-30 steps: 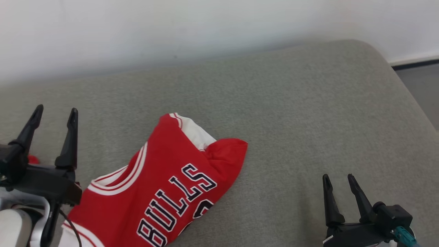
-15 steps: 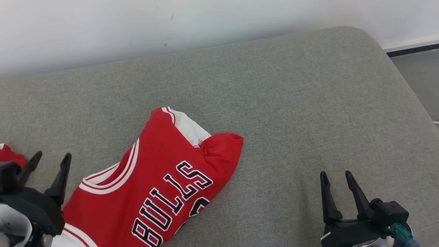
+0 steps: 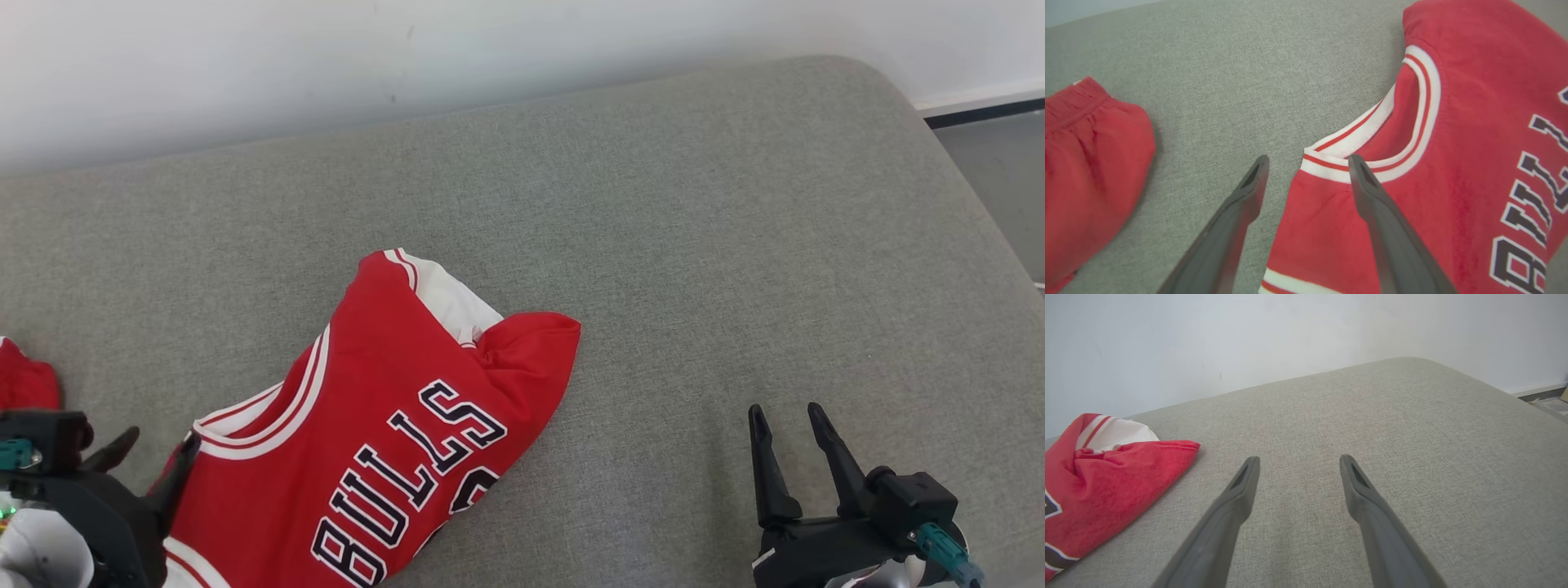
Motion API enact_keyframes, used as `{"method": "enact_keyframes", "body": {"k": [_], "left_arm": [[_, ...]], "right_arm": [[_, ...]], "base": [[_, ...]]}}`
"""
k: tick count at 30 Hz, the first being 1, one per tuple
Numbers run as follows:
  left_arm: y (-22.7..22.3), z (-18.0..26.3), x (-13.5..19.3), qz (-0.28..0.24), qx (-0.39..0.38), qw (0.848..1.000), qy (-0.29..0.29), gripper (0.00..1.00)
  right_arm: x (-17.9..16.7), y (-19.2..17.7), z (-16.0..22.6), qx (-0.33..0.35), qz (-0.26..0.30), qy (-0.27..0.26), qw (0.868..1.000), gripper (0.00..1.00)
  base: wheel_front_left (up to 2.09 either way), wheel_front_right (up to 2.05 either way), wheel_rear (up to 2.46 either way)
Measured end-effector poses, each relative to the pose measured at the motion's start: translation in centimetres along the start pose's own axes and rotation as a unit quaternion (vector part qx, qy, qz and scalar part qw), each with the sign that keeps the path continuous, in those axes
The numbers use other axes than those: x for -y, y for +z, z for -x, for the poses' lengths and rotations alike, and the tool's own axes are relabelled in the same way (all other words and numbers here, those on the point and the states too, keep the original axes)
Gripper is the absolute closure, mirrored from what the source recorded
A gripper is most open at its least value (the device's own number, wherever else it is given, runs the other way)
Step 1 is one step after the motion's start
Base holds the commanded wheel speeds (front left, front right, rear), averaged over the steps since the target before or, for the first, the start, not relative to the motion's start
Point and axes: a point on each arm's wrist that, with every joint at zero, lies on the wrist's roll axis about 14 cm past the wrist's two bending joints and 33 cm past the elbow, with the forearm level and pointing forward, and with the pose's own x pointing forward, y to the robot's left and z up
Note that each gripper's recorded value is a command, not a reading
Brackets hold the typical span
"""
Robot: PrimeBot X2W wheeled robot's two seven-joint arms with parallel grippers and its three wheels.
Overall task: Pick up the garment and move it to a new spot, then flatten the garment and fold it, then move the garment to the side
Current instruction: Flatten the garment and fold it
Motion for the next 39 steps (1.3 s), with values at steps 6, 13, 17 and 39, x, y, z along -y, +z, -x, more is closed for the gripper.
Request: {"method": "enact_keyframes", "body": {"k": [6,13,17,39], "left_arm": [[-2.2,-1.2,-0.1,0.005,-0.037,0.999,0.001,0.0],[-4.2,-2.3,0.1,0.023,-0.066,0.998,0.001,0.0],[-5.0,-2.8,-0.2,0.03,-0.074,0.997,0.006,0.0],[11.0,2.4,-2.8,0.07,0.245,0.965,0.065,1.0]], "right_arm": [[0.2,-0.4,0.0,-0.007,0.0,-0.003,1.0,0.0],[0.3,-0.8,0.0,-0.013,0.0,-0.005,1.0,0.0],[0.4,-0.8,0.0,-0.013,0.0,-0.007,1.0,0.0],[-1.1,0.0,-0.3,-0.001,0.001,0.017,1.0,0.0]], "base": [[0.0,0.0,0.0],[0.0,0.0,0.0],[0.0,0.0,0.0],[0.0,0.0,0.0]]}}
